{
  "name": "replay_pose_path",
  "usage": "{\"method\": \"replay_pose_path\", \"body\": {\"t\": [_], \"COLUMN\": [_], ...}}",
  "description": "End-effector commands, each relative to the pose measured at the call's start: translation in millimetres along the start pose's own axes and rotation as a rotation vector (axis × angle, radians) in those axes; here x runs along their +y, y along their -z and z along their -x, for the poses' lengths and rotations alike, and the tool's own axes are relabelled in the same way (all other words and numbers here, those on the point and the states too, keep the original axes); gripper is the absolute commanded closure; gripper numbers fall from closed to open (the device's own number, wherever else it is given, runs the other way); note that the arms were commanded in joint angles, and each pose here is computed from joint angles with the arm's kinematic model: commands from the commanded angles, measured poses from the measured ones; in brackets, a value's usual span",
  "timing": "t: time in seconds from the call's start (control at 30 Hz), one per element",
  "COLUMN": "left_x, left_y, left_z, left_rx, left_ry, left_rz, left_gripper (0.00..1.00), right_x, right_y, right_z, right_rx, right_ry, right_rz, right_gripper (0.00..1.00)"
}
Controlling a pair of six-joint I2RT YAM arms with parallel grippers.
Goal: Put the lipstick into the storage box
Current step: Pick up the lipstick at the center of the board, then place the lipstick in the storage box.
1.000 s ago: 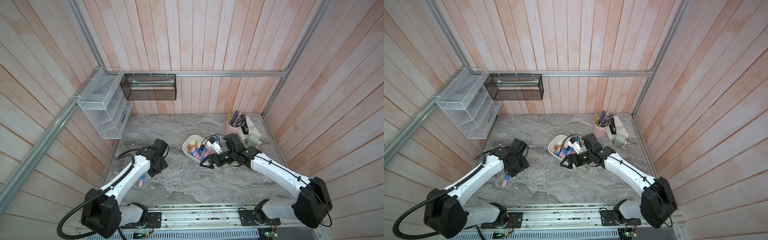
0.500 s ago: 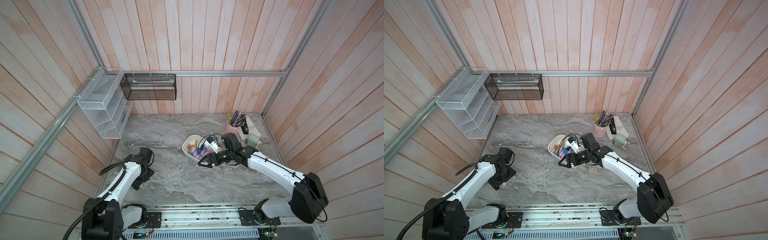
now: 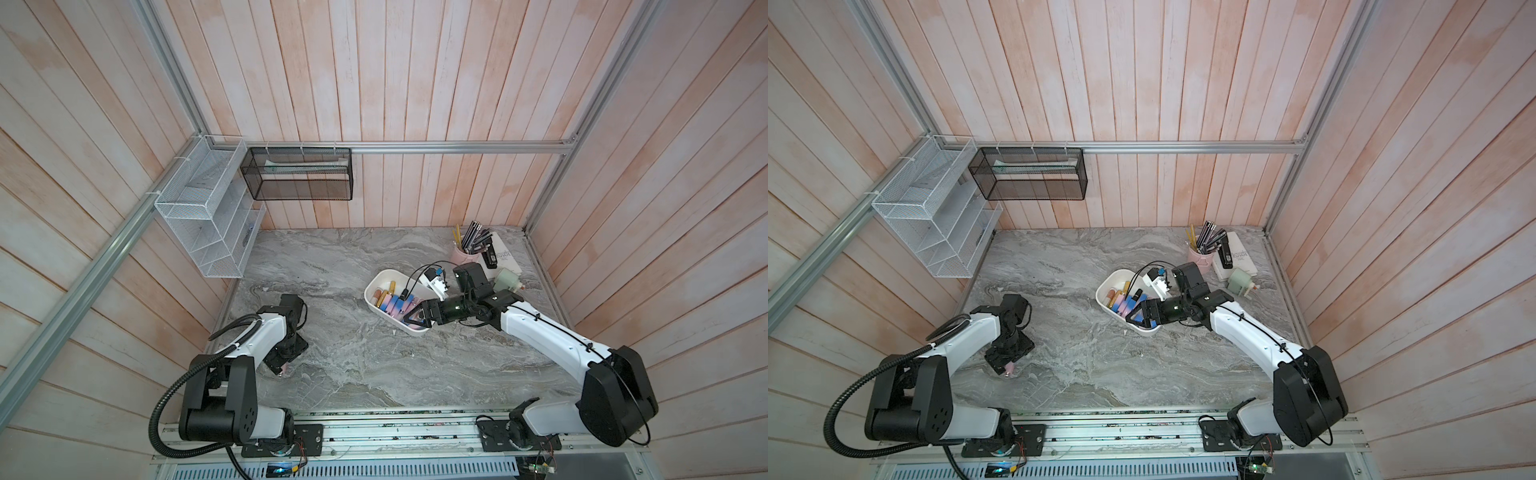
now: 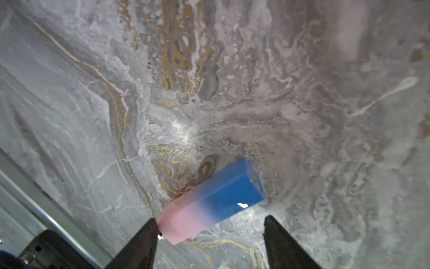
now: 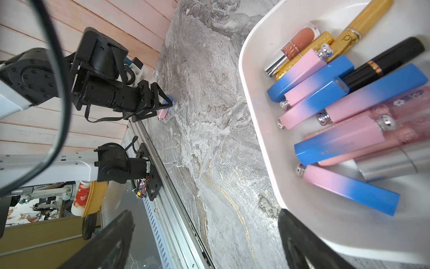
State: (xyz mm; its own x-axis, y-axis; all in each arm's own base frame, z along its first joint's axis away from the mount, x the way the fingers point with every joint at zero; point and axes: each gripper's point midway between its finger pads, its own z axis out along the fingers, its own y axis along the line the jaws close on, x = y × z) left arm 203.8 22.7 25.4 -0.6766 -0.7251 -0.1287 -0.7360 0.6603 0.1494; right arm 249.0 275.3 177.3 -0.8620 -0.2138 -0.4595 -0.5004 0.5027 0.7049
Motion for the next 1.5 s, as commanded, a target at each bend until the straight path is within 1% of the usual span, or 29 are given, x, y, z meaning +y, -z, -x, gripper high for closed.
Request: {"method": "replay_pose_path", "body": {"t": [0.0, 0.07, 0.17, 0.23, 0.33, 0.4, 0.6, 0.77, 0.87, 1.0, 1.1, 1.17, 1.3, 1.47], "left_x": [-6, -9, -14, -23, -36, -44, -79, -115, -138, -170, -199, -220, -269, -318], "left_y": [-10, -15, -22, -25, -27, -25, -6, 32, 67, 121, 154, 170, 186, 183], "left_z": [1, -1, -3, -7, -15, -18, -29, -31, -28, -18, -16, -19, -35, -67], "left_rx": [0.002, 0.011, 0.03, 0.059, 0.093, 0.096, 0.093, 0.061, 0.021, -0.047, -0.072, -0.08, -0.081, -0.062], "left_ry": [-0.023, -0.03, -0.039, -0.042, -0.044, -0.063, -0.152, -0.231, -0.269, -0.301, -0.332, -0.365, -0.457, -0.584], "left_rz": [-0.023, -0.033, -0.05, -0.085, -0.14, -0.158, -0.213, -0.285, -0.339, -0.441, -0.526, -0.564, -0.618, -0.63], "left_gripper": [0.28, 0.3, 0.38, 0.48, 0.59, 0.67, 0.79, 0.83, 0.84, 0.84, 0.83, 0.83, 0.83, 0.83], "right_x": [-1, -2, -6, -7, -8, -8, -6, -10, -11, -13, -13, -13, -14, -14], "right_y": [3, 4, 6, 7, 6, 6, 5, 4, 5, 8, 11, 13, 19, 31], "right_z": [1, 3, 7, 9, 12, 15, 20, 15, 12, 9, 6, 4, -1, -6], "right_rx": [0.002, -0.001, -0.005, -0.004, 0.0, 0.003, 0.011, 0.024, 0.026, 0.032, 0.027, 0.023, 0.006, -0.025], "right_ry": [0.009, 0.007, -0.001, -0.003, 0.001, 0.003, 0.009, 0.0, -0.008, -0.016, -0.02, -0.026, -0.038, -0.058], "right_rz": [0.014, 0.009, -0.003, -0.009, -0.016, -0.023, -0.012, -0.024, -0.031, -0.053, -0.064, -0.073, -0.096, -0.134], "right_gripper": [0.02, 0.02, 0.02, 0.02, 0.02, 0.02, 0.02, 0.02, 0.02, 0.02, 0.02, 0.02, 0.02, 0.02]}}
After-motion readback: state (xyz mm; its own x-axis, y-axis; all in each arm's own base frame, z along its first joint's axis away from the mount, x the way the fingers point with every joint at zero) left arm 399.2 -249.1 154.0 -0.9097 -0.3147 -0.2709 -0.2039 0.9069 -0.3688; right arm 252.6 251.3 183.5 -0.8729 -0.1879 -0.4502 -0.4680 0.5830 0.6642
